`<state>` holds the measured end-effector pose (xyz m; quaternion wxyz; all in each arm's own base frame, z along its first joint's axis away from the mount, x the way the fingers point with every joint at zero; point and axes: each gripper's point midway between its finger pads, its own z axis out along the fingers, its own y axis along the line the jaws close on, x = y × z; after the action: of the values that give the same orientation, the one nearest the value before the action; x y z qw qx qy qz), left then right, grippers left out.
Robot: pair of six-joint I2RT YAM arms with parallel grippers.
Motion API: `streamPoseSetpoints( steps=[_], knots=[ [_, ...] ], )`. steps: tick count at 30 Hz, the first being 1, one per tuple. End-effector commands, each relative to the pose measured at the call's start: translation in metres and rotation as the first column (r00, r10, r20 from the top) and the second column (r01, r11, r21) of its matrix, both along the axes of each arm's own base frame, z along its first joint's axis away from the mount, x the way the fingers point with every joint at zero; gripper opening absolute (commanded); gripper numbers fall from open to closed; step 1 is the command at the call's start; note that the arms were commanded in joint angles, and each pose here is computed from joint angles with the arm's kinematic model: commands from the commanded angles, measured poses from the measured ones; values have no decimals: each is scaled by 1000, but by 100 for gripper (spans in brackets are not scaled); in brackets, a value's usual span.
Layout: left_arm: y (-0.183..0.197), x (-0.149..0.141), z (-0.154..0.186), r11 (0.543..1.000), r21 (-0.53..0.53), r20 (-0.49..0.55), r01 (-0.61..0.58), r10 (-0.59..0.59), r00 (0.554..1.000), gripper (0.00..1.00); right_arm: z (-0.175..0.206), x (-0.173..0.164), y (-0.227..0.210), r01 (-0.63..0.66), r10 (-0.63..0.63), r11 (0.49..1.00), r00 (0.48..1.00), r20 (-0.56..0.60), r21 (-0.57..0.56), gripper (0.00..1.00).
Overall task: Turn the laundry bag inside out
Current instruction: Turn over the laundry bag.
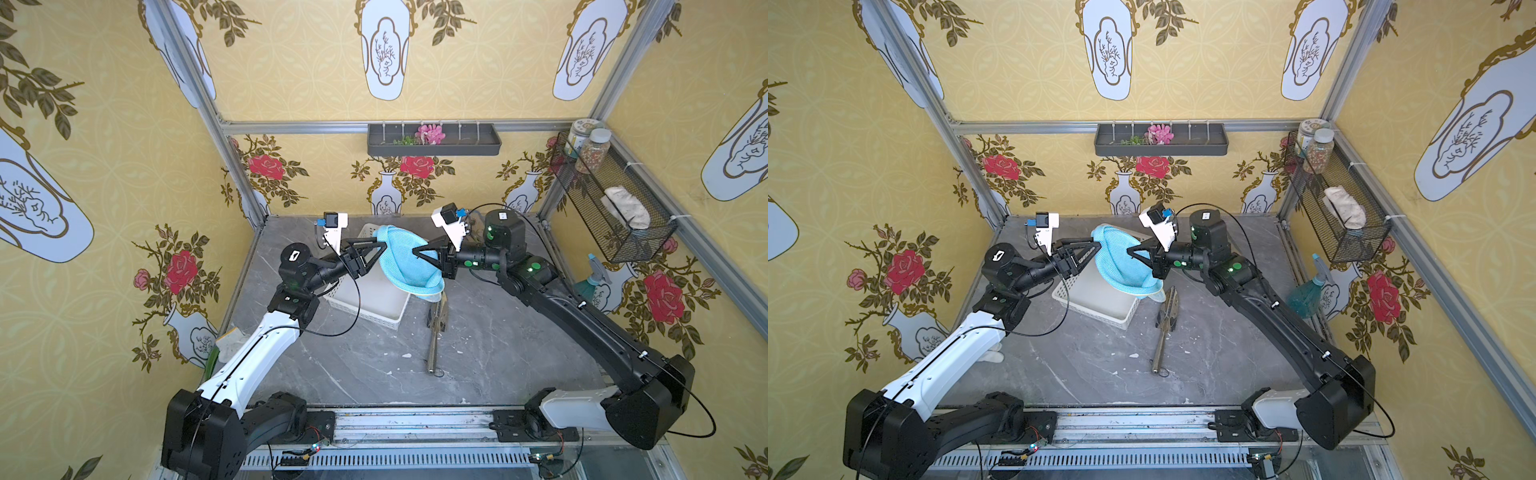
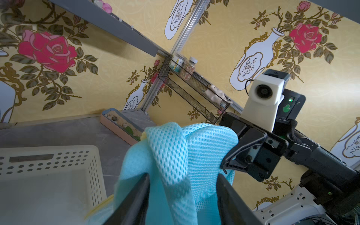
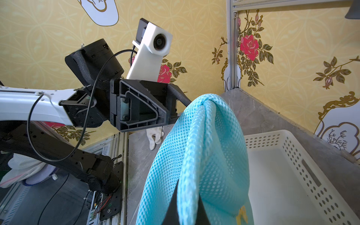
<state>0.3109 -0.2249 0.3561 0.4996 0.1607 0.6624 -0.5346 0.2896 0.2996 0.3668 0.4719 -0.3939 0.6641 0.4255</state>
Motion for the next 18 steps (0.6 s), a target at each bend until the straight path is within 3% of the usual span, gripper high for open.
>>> streamPoseSetpoints(
  steps=[1, 5, 7, 8, 13, 18],
  knots=[
    [-1, 4, -8, 999, 34, -4, -13, 14, 1000, 42, 10, 1, 4, -10, 10, 1000, 999, 31, 28, 0],
    [-1, 6, -4, 999, 39, 14, -16, 15, 1000, 19, 13, -2, 3, -17, 15, 999, 999, 36, 40, 0],
    [2, 9, -2, 998, 40, 24, -41, 40, 999, 3, 13, -6, -1, -20, 18, 999, 999, 35, 48, 0],
    [3, 10, -1, 998, 42, 29, -55, 54, 998, 0, 12, -7, -3, -20, 18, 999, 999, 29, 50, 0],
    [23, 23, 1, 984, 37, 28, -174, 173, 985, 0, 7, -18, -20, -33, 33, 997, 999, 0, 64, 0],
    [34, 31, -9, 979, 15, -21, -203, 204, 979, 0, 21, -61, -23, -207, 200, 969, 978, 63, 133, 0]
  ],
)
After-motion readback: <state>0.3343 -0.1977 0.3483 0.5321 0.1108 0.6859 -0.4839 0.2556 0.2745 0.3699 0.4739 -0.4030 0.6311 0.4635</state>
